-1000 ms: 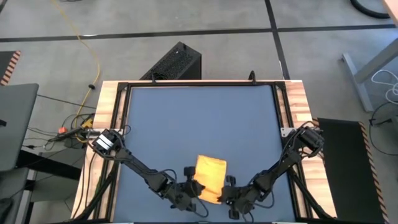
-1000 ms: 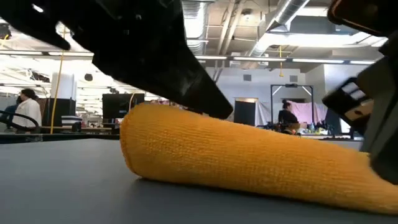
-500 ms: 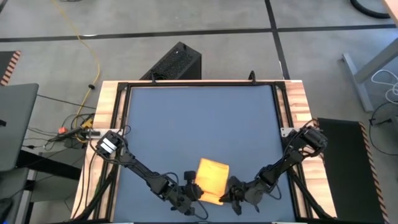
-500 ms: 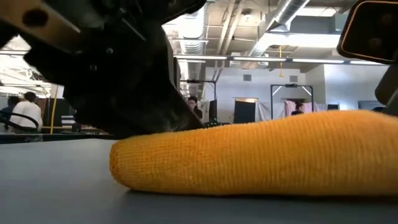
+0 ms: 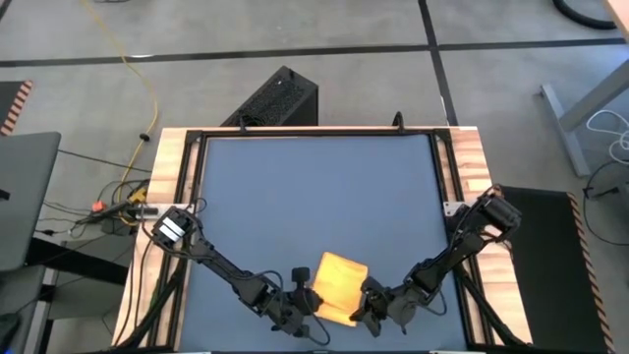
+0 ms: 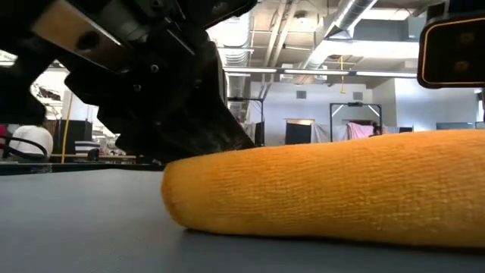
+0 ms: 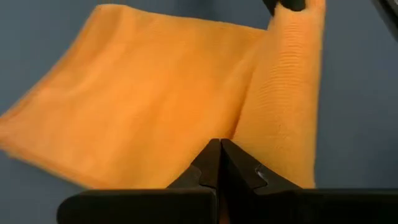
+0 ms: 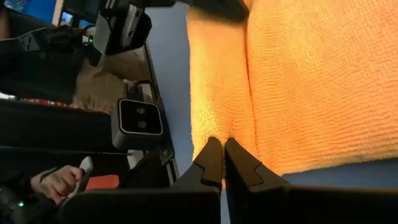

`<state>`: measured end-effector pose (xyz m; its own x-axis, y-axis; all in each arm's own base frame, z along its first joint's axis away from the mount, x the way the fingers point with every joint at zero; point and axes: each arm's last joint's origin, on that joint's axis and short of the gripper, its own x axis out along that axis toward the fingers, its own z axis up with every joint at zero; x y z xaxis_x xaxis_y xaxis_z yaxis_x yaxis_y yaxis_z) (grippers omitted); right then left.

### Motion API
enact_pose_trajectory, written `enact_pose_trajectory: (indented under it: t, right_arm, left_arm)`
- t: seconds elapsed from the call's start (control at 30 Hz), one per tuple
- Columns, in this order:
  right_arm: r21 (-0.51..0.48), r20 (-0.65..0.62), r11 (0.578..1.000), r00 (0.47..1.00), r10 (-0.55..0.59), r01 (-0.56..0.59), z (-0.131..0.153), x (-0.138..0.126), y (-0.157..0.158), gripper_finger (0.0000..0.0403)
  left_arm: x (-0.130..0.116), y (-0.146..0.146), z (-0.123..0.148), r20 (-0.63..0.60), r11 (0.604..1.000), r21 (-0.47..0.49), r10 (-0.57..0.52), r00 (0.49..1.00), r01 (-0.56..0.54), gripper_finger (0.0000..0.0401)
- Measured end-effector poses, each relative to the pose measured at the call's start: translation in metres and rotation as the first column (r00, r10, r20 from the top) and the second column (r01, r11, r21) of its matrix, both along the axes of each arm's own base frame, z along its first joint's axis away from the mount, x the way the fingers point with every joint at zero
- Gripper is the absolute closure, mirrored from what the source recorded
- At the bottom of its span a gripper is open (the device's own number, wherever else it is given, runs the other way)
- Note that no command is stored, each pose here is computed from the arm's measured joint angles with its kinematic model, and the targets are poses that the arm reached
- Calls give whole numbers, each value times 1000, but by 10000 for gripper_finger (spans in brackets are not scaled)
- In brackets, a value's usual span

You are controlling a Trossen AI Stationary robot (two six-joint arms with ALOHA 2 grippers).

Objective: Roll towel into tight, uniform cylinder
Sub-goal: Roll the orange microfiber towel

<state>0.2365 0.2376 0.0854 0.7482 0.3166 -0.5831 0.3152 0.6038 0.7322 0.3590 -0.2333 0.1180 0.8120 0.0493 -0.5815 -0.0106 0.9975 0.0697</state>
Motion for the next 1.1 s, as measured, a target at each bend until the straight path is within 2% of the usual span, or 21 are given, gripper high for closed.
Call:
enact_pose_trajectory:
  t: [0.1,0.2,0.27,0.37,0.43,0.5,0.67,0.73,0.87,1.1]
  right_arm:
    - [0,-30,1000,1000,7,-7,-2,-1,-1,384]
    - [4,-51,1000,999,-5,5,-2,-2,-2,384]
    - [9,-58,1000,998,-12,13,-3,-2,-2,384]
    - [18,-65,1000,998,-24,25,-3,-2,-2,384]
    - [22,-67,999,997,-30,32,-3,-2,-2,384]
    - [27,-71,999,997,-37,39,-3,-2,-2,384]
    - [40,-80,997,995,-60,63,-3,-2,-3,384]
    - [43,-80,996,994,-70,74,-3,-2,-3,384]
    - [43,-82,996,994,-77,81,-3,-2,-4,384]
    - [40,-81,996,994,-74,77,-3,-1,-4,383]
  left_arm:
    - [0,2,7,36,998,44,33,999,-35,401]
    - [-1,2,27,121,994,87,49,991,-59,401]
    - [0,-1,42,185,994,108,12,983,-33,401]
    - [3,-7,52,238,992,101,-93,967,70,401]
    - [4,-8,50,227,987,78,-153,962,139,401]
    - [5,-6,48,203,986,50,-166,965,159,401]
    - [7,-1,44,164,987,25,-164,973,162,401]
    - [10,0,37,160,984,-8,-172,972,176,401]
    - [14,-1,15,134,983,-1,-180,974,182,401]
    - [16,3,12,119,987,-8,-157,980,159,401]
